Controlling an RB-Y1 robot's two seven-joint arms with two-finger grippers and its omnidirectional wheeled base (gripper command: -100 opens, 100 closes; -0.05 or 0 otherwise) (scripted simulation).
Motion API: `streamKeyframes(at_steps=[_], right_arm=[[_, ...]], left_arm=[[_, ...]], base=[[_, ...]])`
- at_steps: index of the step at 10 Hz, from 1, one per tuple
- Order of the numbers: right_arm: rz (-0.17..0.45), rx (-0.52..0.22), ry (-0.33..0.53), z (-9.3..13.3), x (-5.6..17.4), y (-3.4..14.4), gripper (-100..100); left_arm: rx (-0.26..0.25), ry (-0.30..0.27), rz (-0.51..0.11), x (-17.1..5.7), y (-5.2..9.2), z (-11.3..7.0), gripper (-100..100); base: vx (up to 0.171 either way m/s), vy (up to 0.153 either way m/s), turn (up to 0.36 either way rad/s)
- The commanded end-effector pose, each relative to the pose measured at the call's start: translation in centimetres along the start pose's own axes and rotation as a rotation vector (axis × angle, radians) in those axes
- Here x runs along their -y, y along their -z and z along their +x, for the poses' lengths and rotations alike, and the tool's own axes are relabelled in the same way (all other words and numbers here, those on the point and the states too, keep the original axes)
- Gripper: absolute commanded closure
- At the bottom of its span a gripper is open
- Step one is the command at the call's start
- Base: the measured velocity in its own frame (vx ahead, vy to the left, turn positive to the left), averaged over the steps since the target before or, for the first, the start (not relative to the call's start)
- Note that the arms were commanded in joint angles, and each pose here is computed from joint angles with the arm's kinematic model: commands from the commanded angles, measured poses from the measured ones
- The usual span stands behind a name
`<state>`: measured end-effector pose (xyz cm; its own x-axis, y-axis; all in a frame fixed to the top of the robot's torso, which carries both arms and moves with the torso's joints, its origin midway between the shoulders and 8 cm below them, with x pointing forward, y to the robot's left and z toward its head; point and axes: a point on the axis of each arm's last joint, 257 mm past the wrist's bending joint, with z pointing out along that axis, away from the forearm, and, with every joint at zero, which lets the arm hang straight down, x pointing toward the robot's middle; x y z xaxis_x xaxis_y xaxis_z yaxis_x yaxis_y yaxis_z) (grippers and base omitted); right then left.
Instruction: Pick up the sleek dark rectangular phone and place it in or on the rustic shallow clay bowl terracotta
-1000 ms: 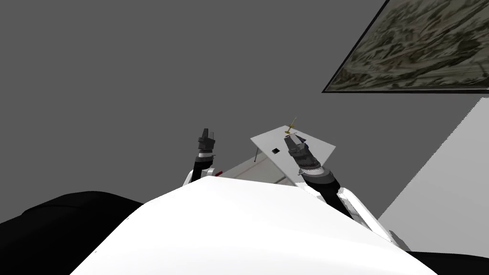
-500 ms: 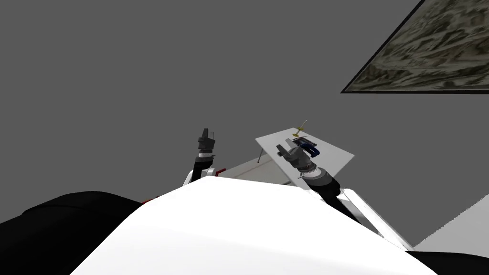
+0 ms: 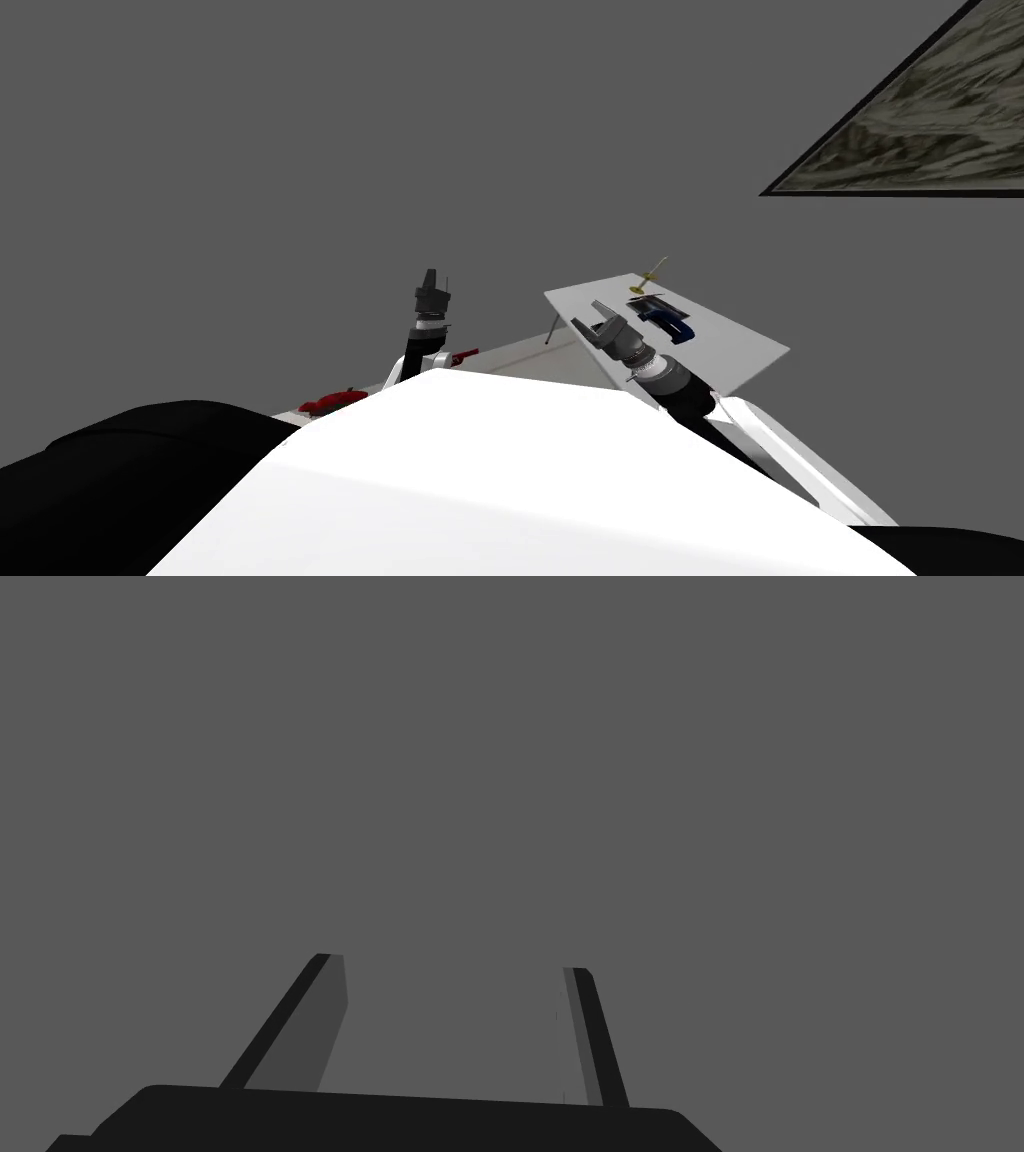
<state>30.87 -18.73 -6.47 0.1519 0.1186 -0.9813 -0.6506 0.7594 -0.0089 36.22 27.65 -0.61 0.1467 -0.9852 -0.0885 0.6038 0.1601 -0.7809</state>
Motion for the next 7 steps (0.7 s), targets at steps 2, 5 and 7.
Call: streamKeyframes(at_steps=[2,5,7], right_arm=[[-0.02,-0.095,0.064,2.5,0.2,0.7,-100],[-0.051,-0.249,0.156,6.9,0.8,2.9,-100],[-0.078,-0.335,0.204,9.2,1.2,4.4,-100]], left_arm=[[0.0,0.0,0.0,0.0,0.0,0.0,0],[0.0,0.0,0.0,0.0,0.0,0.0,0],[0.0,0.0,0.0,0.0,0.0,0.0,0]], base=[[0.006,-0.01,0.203],[0.009,-0.014,0.212],[0.012,-0.017,0.247]])
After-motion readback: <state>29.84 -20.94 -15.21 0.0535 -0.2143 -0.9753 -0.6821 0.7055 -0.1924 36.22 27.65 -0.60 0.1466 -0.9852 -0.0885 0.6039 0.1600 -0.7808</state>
